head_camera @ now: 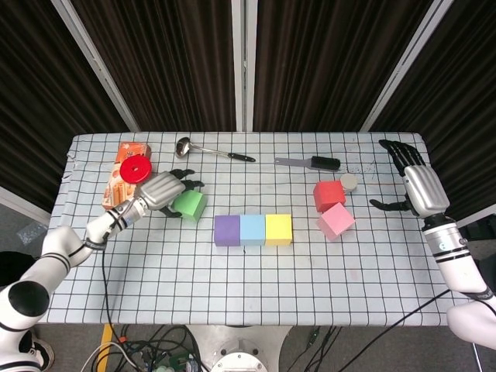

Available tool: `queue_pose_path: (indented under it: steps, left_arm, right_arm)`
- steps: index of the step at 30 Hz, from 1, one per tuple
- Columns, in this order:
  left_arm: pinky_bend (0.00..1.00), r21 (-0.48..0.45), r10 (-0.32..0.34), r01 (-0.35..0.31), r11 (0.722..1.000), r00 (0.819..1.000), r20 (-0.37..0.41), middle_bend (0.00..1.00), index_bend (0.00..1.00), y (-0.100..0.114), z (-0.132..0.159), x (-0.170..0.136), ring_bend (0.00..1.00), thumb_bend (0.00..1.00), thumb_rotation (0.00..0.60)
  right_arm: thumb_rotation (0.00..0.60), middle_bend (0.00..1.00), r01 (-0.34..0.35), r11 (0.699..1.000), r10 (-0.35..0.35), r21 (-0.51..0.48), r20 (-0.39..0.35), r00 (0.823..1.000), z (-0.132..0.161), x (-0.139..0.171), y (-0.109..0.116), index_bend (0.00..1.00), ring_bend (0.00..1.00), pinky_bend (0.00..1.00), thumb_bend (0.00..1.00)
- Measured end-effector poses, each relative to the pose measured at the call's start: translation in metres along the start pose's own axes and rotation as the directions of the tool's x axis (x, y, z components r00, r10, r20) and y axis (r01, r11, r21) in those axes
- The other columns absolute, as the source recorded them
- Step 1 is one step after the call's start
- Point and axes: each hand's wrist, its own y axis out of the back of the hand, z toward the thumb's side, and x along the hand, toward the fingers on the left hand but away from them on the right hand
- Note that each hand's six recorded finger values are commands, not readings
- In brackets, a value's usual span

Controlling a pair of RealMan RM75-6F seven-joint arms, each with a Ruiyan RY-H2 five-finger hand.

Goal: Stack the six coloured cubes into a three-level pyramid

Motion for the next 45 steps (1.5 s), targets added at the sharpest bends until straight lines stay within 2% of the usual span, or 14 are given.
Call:
queue_pose_path:
  steps: [8, 11, 14, 18, 20, 24, 26, 30, 35, 42, 45]
  left_arm:
    - [0.22, 0.016, 0.082, -0.081, 0.997, 0.994, -0.068, 0.56, 0.18, 0.031, -0.008, -0.004, 0.18, 0.23, 0.6]
    - [0.22, -0.049, 0.099, -0.104, 0.993, 0.989, -0.109, 0.57, 0.18, 0.038, -0.004, -0.008, 0.19, 0.23, 0.6]
    - [0.22, -0.159, 0.1, -0.125, 0.979, 0.983, -0.156, 0.58, 0.18, 0.044, 0.005, -0.015, 0.21, 0.21, 0.6]
    - [0.21, -0.321, 0.08, -0.145, 0.936, 0.975, -0.209, 0.58, 0.18, 0.052, 0.029, -0.027, 0.21, 0.19, 0.6]
    - [0.21, -0.354, 0.072, -0.152, 0.923, 0.971, -0.23, 0.59, 0.18, 0.055, 0.038, -0.033, 0.21, 0.19, 0.6]
    - [0.21, -0.368, 0.08, -0.18, 0.912, 0.959, -0.272, 0.59, 0.18, 0.059, 0.052, -0.045, 0.23, 0.19, 0.6]
    - [0.21, -0.388, 0.102, -0.211, 0.897, 0.954, -0.283, 0.59, 0.18, 0.062, 0.058, -0.049, 0.23, 0.18, 0.6]
    - [0.2, -0.418, 0.159, -0.294, 0.86, 0.931, -0.329, 0.6, 0.18, 0.063, 0.06, -0.059, 0.23, 0.18, 0.6]
    - [0.2, -0.421, 0.161, -0.306, 0.854, 0.924, -0.347, 0.6, 0.18, 0.058, 0.063, -0.064, 0.23, 0.18, 0.6]
    - [0.2, -0.484, 0.176, -0.36, 0.797, 0.906, -0.385, 0.6, 0.18, 0.055, 0.068, -0.064, 0.23, 0.18, 0.6]
    - [0.19, -0.459, 0.176, -0.351, 0.816, 0.908, -0.381, 0.6, 0.18, 0.054, 0.068, -0.064, 0.23, 0.18, 0.6]
  right_arm:
    - [0.6, 0.07, 0.001, 1.0, -0.002, -0.027, -0.019, 1.0, -0.001, 0.0, 0.0, 0.0, 0.0, 0.0, 0.0]
    - [0.6, 0.07, 0.0, 0.999, -0.002, -0.04, -0.038, 0.999, 0.0, -0.001, 0.002, 0.0, 0.0, 0.0, 0.0]
    - [0.6, 0.07, 0.007, 0.999, -0.01, -0.05, -0.056, 0.998, 0.001, 0.001, 0.005, 0.0, 0.0, 0.0, 0.0]
    - [0.6, 0.08, 0.024, 0.997, -0.029, -0.068, -0.067, 0.997, 0.0, 0.009, 0.01, 0.0, 0.0, 0.0, 0.0]
    - [0.6, 0.08, 0.028, 0.997, -0.033, -0.071, -0.062, 0.998, -0.004, 0.015, 0.011, 0.0, 0.0, 0.0, 0.0]
    - [0.6, 0.08, 0.046, 0.996, -0.05, -0.081, -0.048, 0.998, -0.01, 0.027, 0.016, 0.0, 0.0, 0.0, 0.0]
    - [0.6, 0.08, 0.056, 0.994, -0.06, -0.09, -0.041, 0.997, -0.012, 0.032, 0.019, 0.0, 0.0, 0.0, 0.0]
    - [0.6, 0.08, 0.061, 0.994, -0.064, -0.095, -0.029, 0.998, -0.015, 0.037, 0.023, 0.0, 0.0, 0.0, 0.0]
    - [0.6, 0.08, 0.067, 0.994, -0.07, -0.091, -0.035, 0.997, -0.01, 0.037, 0.026, 0.0, 0.0, 0.0, 0.0]
    - [0.6, 0.08, 0.069, 0.993, -0.074, -0.09, -0.047, 0.996, -0.001, 0.034, 0.027, 0.0, 0.0, 0.0, 0.0]
    - [0.6, 0.08, 0.069, 0.995, -0.073, -0.078, -0.047, 0.996, 0.0, 0.035, 0.029, 0.0, 0.0, 0.0, 0.0]
